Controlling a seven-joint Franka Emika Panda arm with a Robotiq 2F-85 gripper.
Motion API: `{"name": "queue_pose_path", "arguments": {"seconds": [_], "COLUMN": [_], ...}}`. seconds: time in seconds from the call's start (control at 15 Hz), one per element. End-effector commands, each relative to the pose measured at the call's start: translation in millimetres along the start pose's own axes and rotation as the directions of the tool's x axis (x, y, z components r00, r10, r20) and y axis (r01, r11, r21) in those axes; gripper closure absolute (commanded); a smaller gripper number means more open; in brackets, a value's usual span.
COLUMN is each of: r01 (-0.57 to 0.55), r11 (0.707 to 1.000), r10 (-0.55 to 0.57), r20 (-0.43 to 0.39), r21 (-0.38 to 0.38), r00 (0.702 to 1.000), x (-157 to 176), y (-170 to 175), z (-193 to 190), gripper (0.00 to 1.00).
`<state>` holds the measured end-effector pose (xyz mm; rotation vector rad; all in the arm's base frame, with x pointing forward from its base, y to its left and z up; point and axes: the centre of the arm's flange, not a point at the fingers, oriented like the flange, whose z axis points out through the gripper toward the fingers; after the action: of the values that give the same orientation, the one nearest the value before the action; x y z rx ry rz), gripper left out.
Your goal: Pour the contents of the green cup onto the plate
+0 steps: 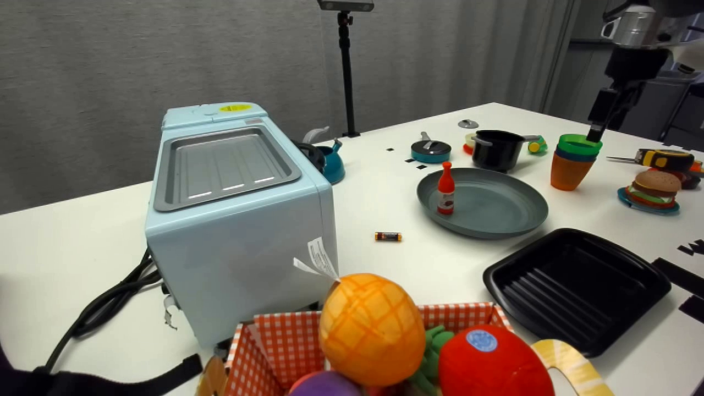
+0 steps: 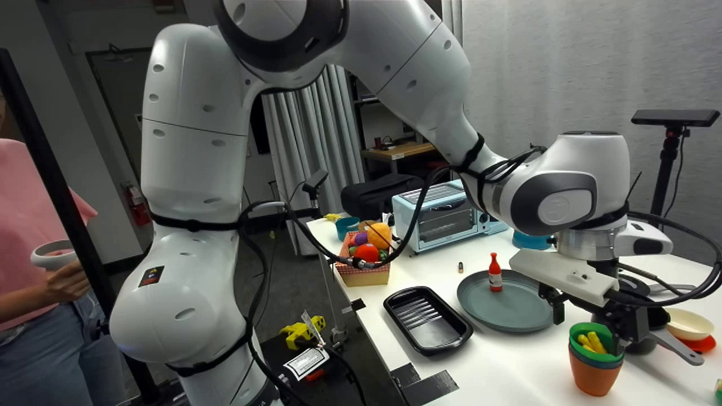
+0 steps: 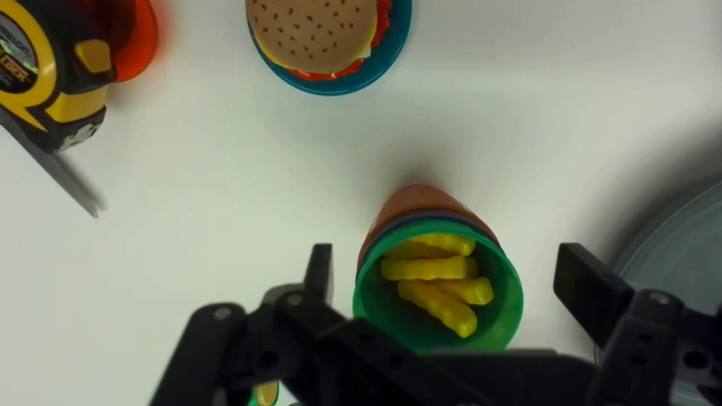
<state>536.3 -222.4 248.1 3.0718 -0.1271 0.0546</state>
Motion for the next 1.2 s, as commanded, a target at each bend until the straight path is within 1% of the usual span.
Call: {"name": "queue_pose_path", "arguments": {"seconds": [0.0, 0.33, 0.67, 0.73, 0.8, 0.93, 1.13], "r01": [0.033, 0.064, 0.102, 0.104, 0.104, 0.103, 0.104], "r11": [0.999, 0.998, 0.995, 0.995, 0.995, 0.995, 0.994], "r10": [-0.033, -0.063, -0.101, -0.103, -0.103, -0.102, -0.101], "r20": [0.029, 0.061, 0.073, 0.073, 0.074, 0.073, 0.085], "r21": [-0.011, -0.012, -0.011, -0.011, -0.01, -0.01, -0.023], "r00": [0.999, 0.996, 0.992, 0.992, 0.992, 0.992, 0.991], "x": [21, 32, 46, 49, 51, 55, 57], "y": [13, 12, 4, 3, 2, 3, 1], "z": [19, 42, 55, 56, 57, 54, 53], "gripper": [0.0, 0.0, 0.0, 0.25, 0.28, 0.4, 0.4]}}
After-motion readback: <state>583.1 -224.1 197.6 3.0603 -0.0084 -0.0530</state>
